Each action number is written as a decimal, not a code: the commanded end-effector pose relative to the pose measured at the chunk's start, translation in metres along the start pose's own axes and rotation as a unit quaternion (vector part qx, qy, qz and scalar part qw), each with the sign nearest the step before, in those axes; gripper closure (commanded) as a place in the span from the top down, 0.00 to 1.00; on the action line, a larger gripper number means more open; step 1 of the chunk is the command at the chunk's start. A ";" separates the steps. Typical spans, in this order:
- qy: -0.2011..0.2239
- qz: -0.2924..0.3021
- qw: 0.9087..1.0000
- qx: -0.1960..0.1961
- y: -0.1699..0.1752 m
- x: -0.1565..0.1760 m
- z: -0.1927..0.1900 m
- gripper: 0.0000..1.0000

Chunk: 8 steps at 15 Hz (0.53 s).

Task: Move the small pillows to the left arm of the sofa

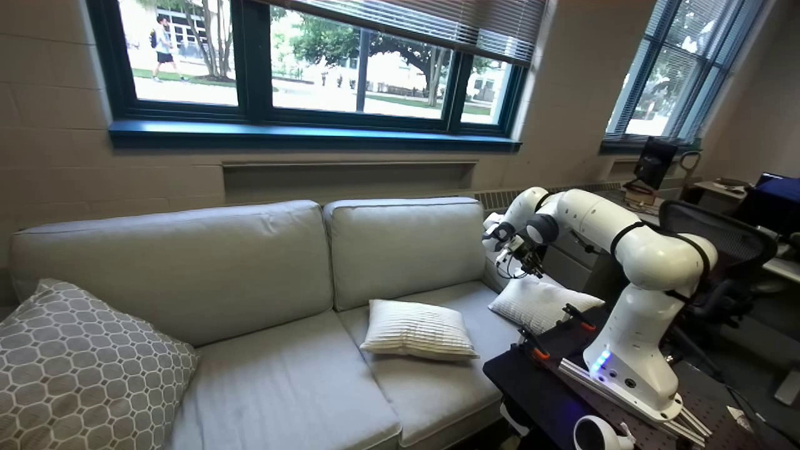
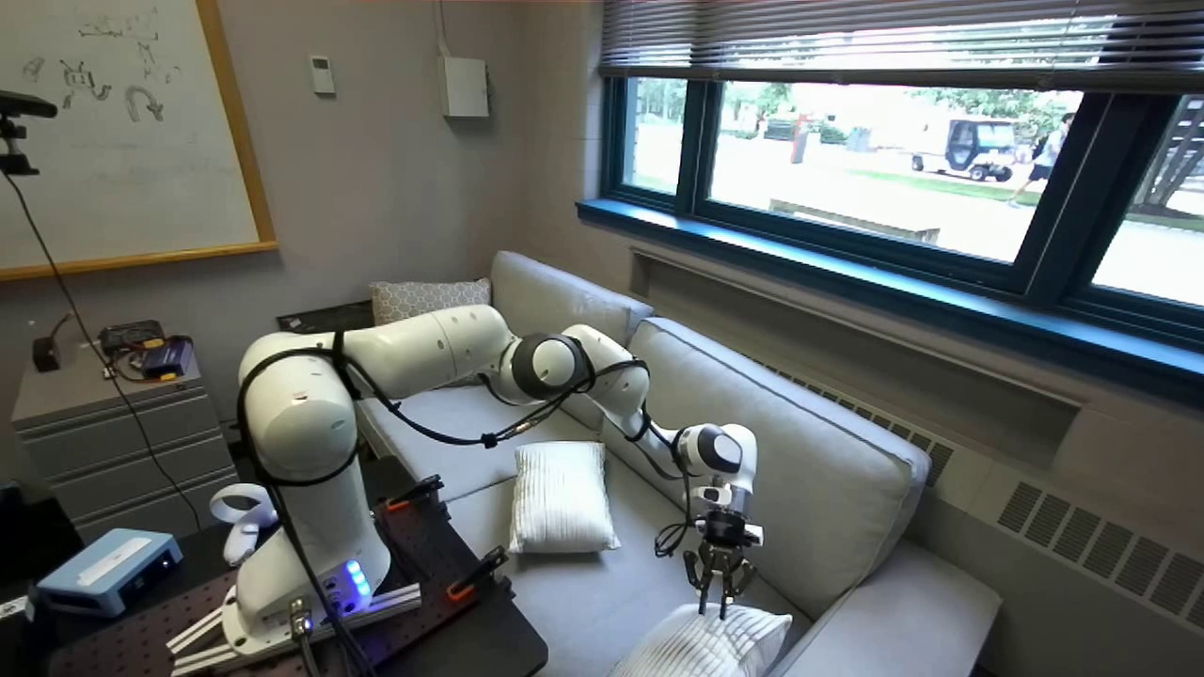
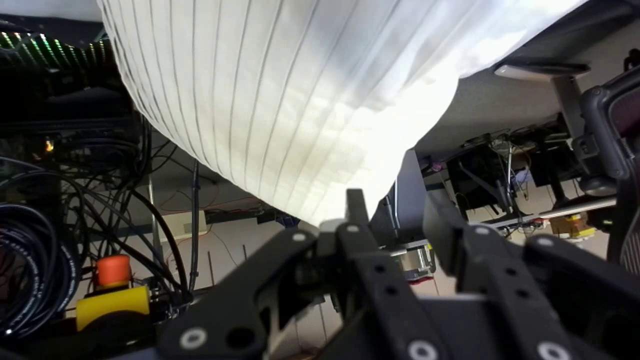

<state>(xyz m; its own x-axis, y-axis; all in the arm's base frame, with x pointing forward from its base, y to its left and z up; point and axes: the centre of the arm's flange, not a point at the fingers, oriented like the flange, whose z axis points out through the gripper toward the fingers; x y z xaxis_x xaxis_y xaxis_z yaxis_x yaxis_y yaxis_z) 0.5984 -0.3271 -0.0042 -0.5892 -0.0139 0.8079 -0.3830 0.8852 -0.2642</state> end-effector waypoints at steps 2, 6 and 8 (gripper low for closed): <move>-0.035 -0.013 0.999 -0.010 -0.005 -0.049 -0.032 0.75; -0.129 -0.080 0.988 -0.036 0.038 -0.060 -0.072 1.00; -0.176 -0.107 0.978 -0.039 0.073 -0.057 -0.102 1.00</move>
<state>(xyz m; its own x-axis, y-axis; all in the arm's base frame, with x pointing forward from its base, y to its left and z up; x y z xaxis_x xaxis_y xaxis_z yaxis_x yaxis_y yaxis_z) 0.6494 -0.2543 -0.0192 -0.6917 -0.2296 0.6847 -0.4263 0.8951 -0.1305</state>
